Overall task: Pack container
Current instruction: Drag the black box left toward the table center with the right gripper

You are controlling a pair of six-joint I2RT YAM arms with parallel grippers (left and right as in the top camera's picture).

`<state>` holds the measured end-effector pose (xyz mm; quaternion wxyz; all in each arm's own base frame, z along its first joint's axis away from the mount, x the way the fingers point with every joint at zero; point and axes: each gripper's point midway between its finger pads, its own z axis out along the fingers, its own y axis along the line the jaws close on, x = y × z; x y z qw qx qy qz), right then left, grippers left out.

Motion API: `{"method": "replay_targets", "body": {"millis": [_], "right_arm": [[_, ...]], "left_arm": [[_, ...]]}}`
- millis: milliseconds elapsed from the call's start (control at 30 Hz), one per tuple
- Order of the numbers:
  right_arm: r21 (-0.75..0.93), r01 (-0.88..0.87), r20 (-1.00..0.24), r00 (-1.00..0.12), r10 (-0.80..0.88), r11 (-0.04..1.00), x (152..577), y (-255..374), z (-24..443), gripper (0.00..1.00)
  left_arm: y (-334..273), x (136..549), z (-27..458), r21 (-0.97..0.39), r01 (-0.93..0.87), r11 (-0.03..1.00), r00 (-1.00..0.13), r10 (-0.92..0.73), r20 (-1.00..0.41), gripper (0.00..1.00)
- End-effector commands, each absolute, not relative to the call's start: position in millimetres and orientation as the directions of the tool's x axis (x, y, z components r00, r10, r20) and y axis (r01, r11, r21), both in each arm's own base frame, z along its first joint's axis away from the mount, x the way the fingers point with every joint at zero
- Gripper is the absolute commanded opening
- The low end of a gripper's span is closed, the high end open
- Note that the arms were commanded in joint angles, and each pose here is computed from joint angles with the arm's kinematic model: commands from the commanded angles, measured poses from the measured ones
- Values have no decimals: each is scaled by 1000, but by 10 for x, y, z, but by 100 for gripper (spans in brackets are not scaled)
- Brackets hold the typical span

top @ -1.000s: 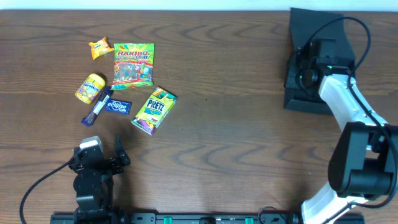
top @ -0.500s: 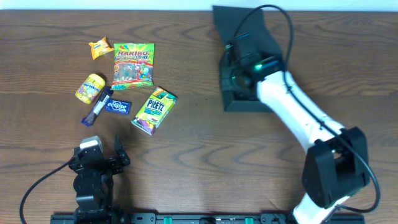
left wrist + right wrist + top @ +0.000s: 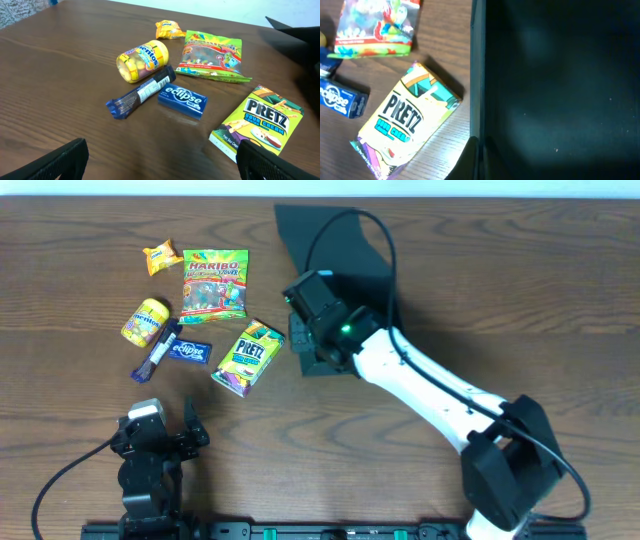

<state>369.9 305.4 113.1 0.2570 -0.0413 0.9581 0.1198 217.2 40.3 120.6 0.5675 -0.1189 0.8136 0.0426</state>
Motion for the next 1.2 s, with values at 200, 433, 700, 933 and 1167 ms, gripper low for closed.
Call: {"method": "replay_targets", "body": {"millis": [200,433,700,933,1167], "right_arm": [[185,-100,-515,-857,9,978,3793,3109,994,32],[162,-133,-557,-830,-21,978,3922,3125,1351,86],[-21,-40,-563,-825,-45,999,4190,2430,1661,84],[-88,96,-475,-879,43,992,4395,1472,1529,85],[45,12,-385,-922,28,999,4439,1293,1116,78]], "left_arm": [[431,2160,1115,-49,-254,966,-346,-138,-928,96],[431,2160,1115,-49,-254,966,-346,-139,-928,95],[431,2160,1115,-49,-254,966,-346,-139,-928,95],[431,2160,1115,-49,-254,966,-346,-139,-928,95],[431,2160,1115,-49,-254,966,-346,-138,-928,95]]}}
